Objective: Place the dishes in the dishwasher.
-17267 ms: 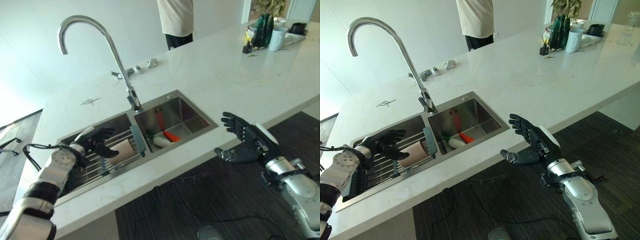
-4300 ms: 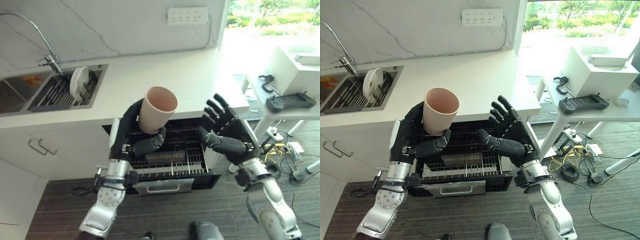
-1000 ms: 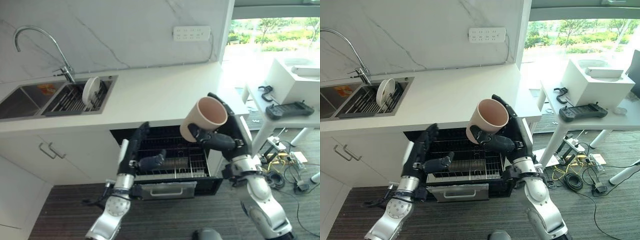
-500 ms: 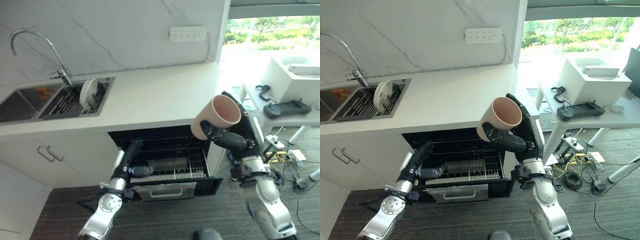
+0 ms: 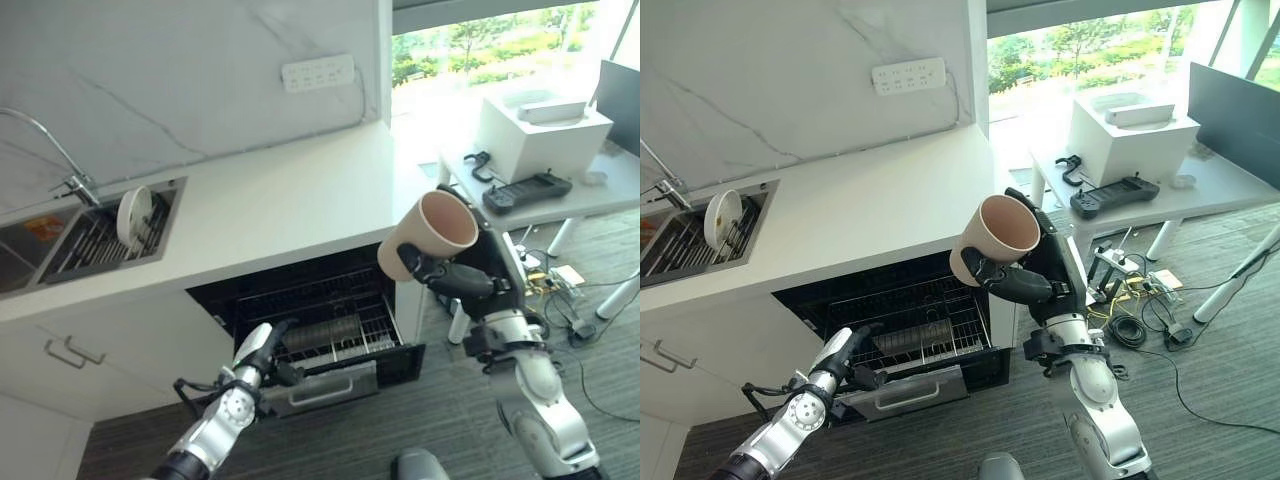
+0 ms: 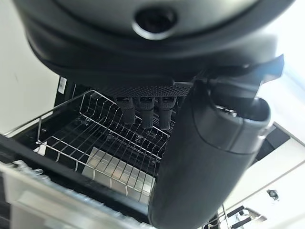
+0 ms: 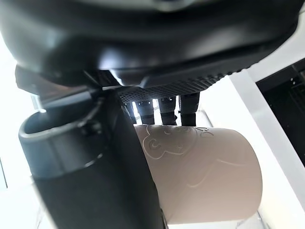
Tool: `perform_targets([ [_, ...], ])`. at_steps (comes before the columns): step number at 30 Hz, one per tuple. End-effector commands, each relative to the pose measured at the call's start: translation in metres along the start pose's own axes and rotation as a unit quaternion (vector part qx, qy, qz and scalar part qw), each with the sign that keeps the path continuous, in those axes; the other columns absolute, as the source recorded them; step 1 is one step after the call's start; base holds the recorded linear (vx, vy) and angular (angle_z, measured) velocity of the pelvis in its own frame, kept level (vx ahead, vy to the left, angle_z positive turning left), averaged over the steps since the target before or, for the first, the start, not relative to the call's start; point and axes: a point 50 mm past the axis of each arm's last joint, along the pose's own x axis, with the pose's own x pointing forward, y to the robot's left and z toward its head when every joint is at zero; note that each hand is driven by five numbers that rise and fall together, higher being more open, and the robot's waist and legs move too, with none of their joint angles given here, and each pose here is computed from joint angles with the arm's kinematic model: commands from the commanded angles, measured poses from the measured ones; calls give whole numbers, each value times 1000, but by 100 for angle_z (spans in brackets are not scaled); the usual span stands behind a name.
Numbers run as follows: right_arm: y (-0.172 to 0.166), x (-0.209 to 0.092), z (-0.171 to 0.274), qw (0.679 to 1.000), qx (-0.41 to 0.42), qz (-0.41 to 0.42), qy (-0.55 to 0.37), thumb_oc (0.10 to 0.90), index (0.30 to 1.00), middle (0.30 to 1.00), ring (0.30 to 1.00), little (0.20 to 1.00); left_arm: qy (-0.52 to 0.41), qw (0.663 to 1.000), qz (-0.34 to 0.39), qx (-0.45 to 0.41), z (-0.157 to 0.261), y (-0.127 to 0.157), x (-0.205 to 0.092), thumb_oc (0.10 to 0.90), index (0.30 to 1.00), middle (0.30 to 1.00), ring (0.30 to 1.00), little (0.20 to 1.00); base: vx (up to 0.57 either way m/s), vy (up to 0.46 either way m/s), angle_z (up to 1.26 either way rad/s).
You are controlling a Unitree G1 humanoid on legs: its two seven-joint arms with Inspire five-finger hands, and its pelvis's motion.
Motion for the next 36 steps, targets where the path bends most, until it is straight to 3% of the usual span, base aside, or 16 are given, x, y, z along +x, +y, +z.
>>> perform_targets([
  [1, 22, 17, 53, 986, 21, 61, -151, 400, 300, 300, 300, 300, -67, 993, 100, 5, 30, 56, 15, 800, 900, 900, 900, 900, 12, 9, -15],
  [7, 22, 20, 54, 987, 20, 72, -142, 400, 300, 300, 300, 300, 4, 999, 38, 8, 9, 37, 21, 800, 900, 900, 900, 900, 4, 10, -3],
  [13, 25, 23, 54, 988, 24, 91, -124, 400, 300, 300, 300, 300, 133, 987, -89, -13, -36, 0, 18, 800, 900, 900, 900, 900, 33, 32, -8],
  [16, 31, 27, 54, 986, 24, 119, -110, 400, 300, 300, 300, 300, 220, 917, -326, -66, -57, -43, -2, 800, 900, 900, 900, 900, 62, 88, -22],
  [20, 33, 30, 54, 986, 19, 132, -104, 400, 300, 300, 300, 300, 225, 838, -485, -109, -57, -57, -20, 800, 900, 900, 900, 900, 8, 57, -22],
  [29, 27, 31, 50, 985, 15, 139, -105, 400, 300, 300, 300, 300, 126, 724, -664, -137, -29, -57, -41, 800, 900, 900, 900, 900, -5, 9, -3],
  [33, 25, 30, 48, 985, 13, 137, -104, 400, 300, 300, 300, 300, 87, 698, -700, -126, -14, -53, -45, 800, 900, 900, 900, 900, 0, 0, 0],
  [36, 24, 29, 47, 985, 10, 135, -104, 400, 300, 300, 300, 300, 64, 712, -688, -122, -3, -49, -42, 800, 900, 900, 900, 900, -13, 11, 3],
])
